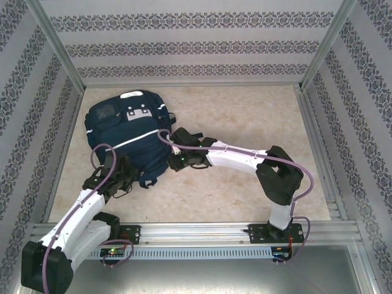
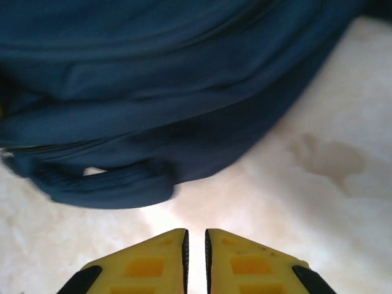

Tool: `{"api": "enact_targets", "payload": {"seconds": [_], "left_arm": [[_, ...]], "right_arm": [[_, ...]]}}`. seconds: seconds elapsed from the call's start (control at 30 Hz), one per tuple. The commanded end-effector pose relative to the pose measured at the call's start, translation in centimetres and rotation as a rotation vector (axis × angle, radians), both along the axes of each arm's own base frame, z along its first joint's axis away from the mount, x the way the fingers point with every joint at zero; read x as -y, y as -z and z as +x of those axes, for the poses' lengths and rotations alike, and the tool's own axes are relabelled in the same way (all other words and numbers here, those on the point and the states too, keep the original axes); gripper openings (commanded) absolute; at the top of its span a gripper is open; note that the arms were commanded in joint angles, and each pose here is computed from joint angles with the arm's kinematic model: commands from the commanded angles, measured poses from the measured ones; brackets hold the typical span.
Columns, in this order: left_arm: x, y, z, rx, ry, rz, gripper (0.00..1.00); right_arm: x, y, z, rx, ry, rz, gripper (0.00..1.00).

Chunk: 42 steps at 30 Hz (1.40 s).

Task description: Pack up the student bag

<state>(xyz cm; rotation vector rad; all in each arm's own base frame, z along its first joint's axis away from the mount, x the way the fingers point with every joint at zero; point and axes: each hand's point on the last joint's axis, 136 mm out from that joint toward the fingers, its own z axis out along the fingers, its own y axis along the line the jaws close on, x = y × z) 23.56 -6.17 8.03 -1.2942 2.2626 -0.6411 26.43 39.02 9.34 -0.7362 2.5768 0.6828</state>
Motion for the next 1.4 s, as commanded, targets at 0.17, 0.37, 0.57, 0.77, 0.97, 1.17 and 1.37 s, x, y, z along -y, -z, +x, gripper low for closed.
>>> {"api": "enact_targets", "payload": {"seconds": [0.17,0.37,0.57,0.77,0.97,1.17,1.37], "left_arm": [[7.3,-3.8,5.5,0.249,0.178,-0.093,0.0],[8.0,-2.7,6.2,0.232,0.189,-0.075,0.0],[5.1,-2.6,4.9,0.197,0.15,0.012,0.31],[1.6,-1.7,3.3,0.172,0.061,0.011,0.42],[0.8,-1.1,2.8,0.169,0.034,-0.015,0.43],[1.0,-1.0,3.0,0.166,0.043,-0.02,0.43],[1.2,-0.7,3.2,0.158,0.05,-0.024,0.43]], "right_arm": [[-0.8,-2.3,-0.9,-0.01,0.06,0.1,0.21],[-2.4,-0.6,-1.3,-0.021,0.073,0.088,0.24],[-3.8,0.8,-1.5,-0.008,0.065,0.05,0.26],[-3.8,1.2,-1.2,0.039,0.084,-0.016,0.32],[-3.6,1.7,-0.3,0.064,0.134,-0.091,0.39],[-3.9,2.8,0.2,0.067,0.149,-0.156,0.42],[-4.1,3.2,0.1,0.094,0.145,-0.216,0.48]]}}
